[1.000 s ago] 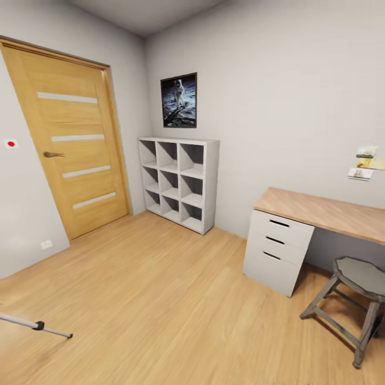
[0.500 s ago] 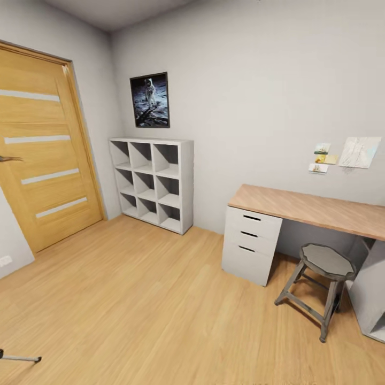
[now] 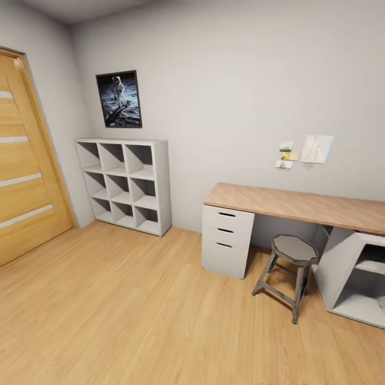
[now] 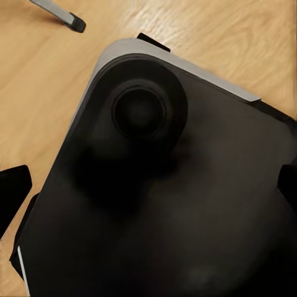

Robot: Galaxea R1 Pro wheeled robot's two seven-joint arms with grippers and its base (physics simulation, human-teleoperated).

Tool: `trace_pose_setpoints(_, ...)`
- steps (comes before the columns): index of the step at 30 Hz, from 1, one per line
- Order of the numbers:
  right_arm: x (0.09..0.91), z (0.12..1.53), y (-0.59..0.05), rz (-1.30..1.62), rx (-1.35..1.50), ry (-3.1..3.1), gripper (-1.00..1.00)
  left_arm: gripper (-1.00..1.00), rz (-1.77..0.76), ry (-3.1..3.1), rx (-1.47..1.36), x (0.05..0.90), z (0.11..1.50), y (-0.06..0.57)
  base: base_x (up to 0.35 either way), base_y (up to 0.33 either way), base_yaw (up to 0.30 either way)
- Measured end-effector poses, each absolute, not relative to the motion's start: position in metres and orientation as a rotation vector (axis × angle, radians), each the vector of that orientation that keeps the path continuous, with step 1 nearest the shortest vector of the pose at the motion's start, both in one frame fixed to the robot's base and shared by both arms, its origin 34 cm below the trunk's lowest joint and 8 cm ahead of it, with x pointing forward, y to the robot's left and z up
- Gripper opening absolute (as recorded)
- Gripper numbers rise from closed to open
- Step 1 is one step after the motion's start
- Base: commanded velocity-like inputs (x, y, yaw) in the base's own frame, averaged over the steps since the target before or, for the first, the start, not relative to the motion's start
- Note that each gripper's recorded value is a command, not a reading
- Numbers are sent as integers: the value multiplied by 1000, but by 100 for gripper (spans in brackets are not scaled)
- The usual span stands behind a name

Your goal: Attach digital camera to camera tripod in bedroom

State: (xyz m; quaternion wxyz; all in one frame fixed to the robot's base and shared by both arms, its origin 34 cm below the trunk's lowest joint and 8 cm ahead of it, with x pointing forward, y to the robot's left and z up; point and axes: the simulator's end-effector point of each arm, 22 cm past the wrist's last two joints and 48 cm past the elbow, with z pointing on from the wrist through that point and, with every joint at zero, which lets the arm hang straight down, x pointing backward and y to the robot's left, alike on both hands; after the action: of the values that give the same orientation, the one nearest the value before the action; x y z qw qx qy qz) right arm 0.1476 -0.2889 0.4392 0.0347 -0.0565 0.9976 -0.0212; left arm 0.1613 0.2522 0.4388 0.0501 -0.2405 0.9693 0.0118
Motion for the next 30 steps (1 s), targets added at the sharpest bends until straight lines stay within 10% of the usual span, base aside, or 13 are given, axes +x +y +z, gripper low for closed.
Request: trace_pose_setpoints(30,148,439,-288,-62,-191,3066,100,100,38,2952,-732,161,439,253,0,0,-300)
